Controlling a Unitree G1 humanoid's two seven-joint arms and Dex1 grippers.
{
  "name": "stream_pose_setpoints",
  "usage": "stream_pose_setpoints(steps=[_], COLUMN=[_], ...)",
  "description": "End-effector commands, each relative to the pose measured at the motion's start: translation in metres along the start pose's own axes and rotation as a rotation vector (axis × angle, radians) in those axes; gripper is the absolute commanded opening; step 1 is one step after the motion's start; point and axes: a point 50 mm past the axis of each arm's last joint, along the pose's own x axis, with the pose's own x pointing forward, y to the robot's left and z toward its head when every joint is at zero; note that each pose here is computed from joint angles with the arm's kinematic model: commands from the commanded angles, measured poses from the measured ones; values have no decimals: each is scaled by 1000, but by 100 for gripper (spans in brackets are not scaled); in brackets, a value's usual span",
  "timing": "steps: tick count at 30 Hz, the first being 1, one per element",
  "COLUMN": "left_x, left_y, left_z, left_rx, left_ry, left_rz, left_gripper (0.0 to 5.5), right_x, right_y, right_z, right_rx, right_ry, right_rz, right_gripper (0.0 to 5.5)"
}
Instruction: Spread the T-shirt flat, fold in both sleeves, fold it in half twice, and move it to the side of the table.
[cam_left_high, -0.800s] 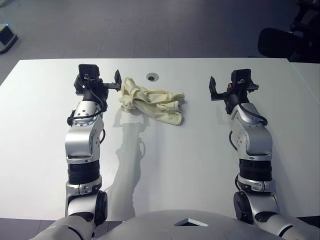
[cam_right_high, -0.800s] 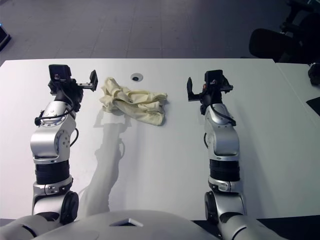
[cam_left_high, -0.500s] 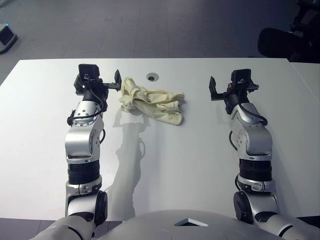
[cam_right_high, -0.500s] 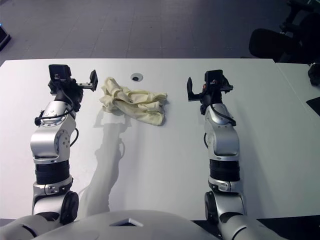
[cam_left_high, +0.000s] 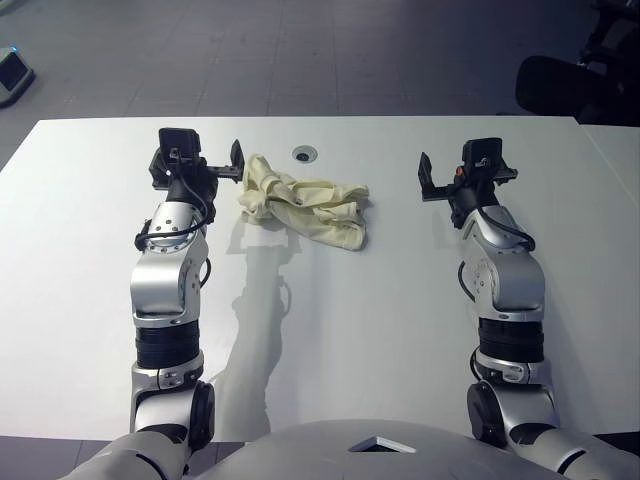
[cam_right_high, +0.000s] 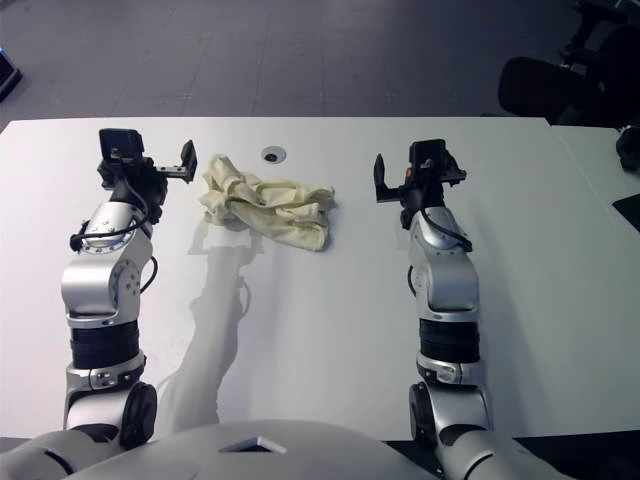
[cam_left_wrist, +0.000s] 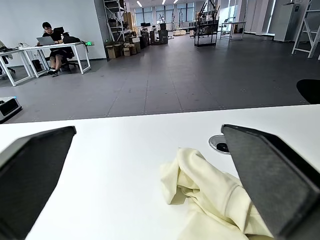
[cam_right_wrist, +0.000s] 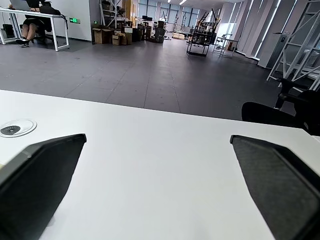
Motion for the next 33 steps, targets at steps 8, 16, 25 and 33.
stream_pose_setpoints(steps=[8,16,25,33], left_x=[0,-2,-2,39], left_y=[-1,1,-2,-13], left_z=[3,2,1,-31], left_rx=[17,15,18,160], left_ry=[-11,-6,2,80], left_rz=[2,14,-3,-127], left_gripper=[540,540,540,540], right_x=[-1,-1,-4,-2], right_y=[-2,-1,-3,0], right_z=[2,2,0,-1], right_rx=[-5,-6,-2,0], right_ry=[-2,0,8,8], right_rz=[-10,-4,-15,-11], right_gripper=[536,536,536,536])
